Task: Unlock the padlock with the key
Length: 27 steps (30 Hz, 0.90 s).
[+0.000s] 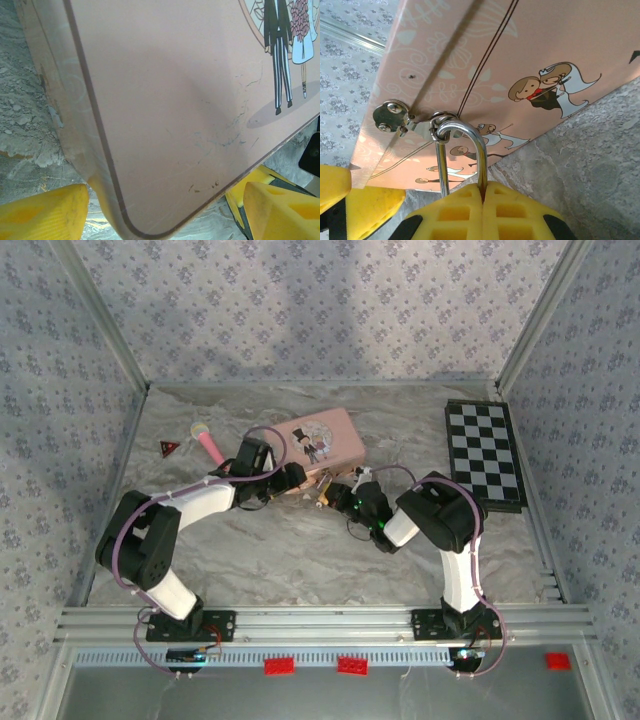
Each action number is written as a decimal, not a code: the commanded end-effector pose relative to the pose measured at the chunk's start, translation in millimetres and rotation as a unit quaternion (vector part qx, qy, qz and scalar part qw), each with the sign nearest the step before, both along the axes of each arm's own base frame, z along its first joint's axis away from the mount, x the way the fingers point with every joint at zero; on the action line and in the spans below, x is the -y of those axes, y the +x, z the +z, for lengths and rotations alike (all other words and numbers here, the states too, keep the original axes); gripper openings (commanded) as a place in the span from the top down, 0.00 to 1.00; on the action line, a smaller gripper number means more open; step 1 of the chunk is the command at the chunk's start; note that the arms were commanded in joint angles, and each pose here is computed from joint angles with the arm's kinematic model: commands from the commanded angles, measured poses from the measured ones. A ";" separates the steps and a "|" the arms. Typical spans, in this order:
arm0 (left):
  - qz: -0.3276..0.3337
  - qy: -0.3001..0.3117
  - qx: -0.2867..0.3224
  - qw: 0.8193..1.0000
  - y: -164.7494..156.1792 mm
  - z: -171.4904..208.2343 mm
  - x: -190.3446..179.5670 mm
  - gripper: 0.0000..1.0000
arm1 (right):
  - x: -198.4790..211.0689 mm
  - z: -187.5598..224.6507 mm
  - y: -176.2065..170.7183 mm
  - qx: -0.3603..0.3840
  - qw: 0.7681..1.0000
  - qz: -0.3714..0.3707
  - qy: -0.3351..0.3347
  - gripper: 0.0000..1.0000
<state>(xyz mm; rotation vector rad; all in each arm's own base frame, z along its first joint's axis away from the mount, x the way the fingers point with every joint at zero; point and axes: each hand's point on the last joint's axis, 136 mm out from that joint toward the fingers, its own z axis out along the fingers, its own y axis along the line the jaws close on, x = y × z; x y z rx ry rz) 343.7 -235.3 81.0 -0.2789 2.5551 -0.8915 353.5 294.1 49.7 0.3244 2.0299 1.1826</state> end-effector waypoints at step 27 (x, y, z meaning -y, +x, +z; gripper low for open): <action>0.022 0.025 -0.003 0.999 26.4 -7.6 -24.9 0.17 | 22.3 30.3 17.3 0.023 0.992 -0.099 0.072 1.00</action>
